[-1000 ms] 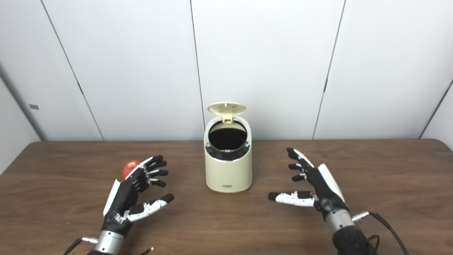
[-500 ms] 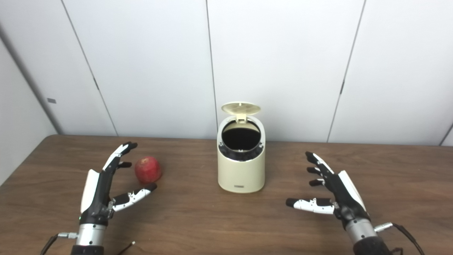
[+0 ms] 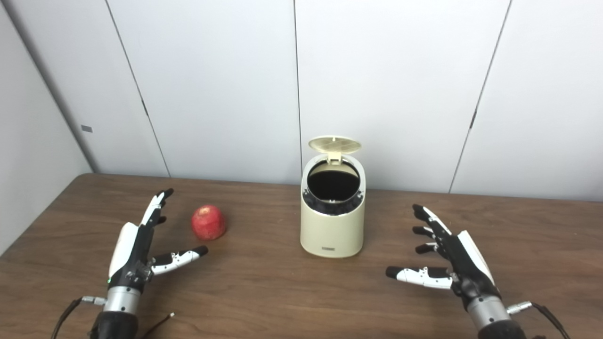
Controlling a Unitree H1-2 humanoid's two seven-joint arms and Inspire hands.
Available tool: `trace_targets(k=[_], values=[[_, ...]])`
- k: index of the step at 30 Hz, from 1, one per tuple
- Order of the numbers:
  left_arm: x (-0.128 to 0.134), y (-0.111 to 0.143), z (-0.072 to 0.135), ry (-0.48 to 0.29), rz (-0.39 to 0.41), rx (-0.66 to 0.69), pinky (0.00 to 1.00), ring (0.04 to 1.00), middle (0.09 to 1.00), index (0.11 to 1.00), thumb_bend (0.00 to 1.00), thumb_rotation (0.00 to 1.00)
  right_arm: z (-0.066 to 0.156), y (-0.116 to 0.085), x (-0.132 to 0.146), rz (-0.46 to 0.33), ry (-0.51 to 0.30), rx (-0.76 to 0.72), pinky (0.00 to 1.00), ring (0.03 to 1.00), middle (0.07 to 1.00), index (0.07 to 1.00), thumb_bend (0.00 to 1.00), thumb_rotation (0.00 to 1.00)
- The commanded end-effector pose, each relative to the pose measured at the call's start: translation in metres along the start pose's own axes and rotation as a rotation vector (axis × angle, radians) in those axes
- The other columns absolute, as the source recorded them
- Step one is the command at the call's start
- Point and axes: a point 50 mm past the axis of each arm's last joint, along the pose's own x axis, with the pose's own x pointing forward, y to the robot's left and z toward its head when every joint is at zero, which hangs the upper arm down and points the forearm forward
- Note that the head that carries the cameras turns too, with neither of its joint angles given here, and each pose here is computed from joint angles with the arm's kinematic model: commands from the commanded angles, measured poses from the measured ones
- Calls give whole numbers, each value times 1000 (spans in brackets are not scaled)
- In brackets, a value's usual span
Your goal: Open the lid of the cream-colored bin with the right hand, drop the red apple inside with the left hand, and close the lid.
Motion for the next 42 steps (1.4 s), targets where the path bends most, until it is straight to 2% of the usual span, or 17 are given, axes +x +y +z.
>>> trace_targets(k=[1, 10, 15, 27, 30, 31, 34, 35, 36, 38, 42], values=[[19, 9, 7, -18, -9, 32, 782, 925, 964, 971, 901, 238, 18, -12, 9, -27, -65, -15, 681, 840, 918, 937, 841, 265], [40, 1, 0, 42, -45, 82, 735, 881, 887, 939, 941, 215, 16, -14, 6, -28, -53, -14, 671, 848, 928, 946, 835, 276], [47, -9, -4, 42, -51, 92, 728, 873, 868, 933, 938, 253, 16, -15, 5, -27, -55, -18, 681, 852, 931, 944, 834, 270], [59, -35, 1, 19, -68, 77, 712, 834, 823, 898, 897, 272, 16, -17, -1, -31, -50, -11, 714, 852, 929, 941, 839, 247], [61, -41, 3, 12, -86, 60, 673, 776, 783, 866, 881, 253, 18, -18, -1, -35, -47, -22, 715, 853, 929, 939, 840, 252], [62, -43, 4, 13, -96, 59, 609, 665, 673, 796, 863, 211, 18, -18, -1, -35, -47, -24, 715, 854, 932, 941, 835, 247], [63, -46, 6, -1, -131, 103, 501, 526, 528, 648, 820, 102, 17, -18, -1, -36, -51, -18, 714, 856, 936, 941, 829, 238], [63, -46, 5, -2, -139, 118, 451, 488, 478, 585, 642, 41, 17, -19, -1, -35, -52, -15, 713, 858, 938, 942, 831, 243], [62, -47, 4, -1, -144, 130, 421, 468, 459, 560, 582, 21, 16, -19, -1, -36, -52, -15, 712, 859, 939, 942, 831, 247], [62, -49, 1, -4, -150, 144, 369, 435, 450, 521, 536, 4, 16, -19, -1, -37, -49, -15, 710, 856, 940, 939, 833, 265], [60, -51, -1, 0, -151, 149, 382, 433, 474, 488, 526, 0, 16, -20, -1, -41, -46, -19, 704, 849, 934, 933, 829, 268]])
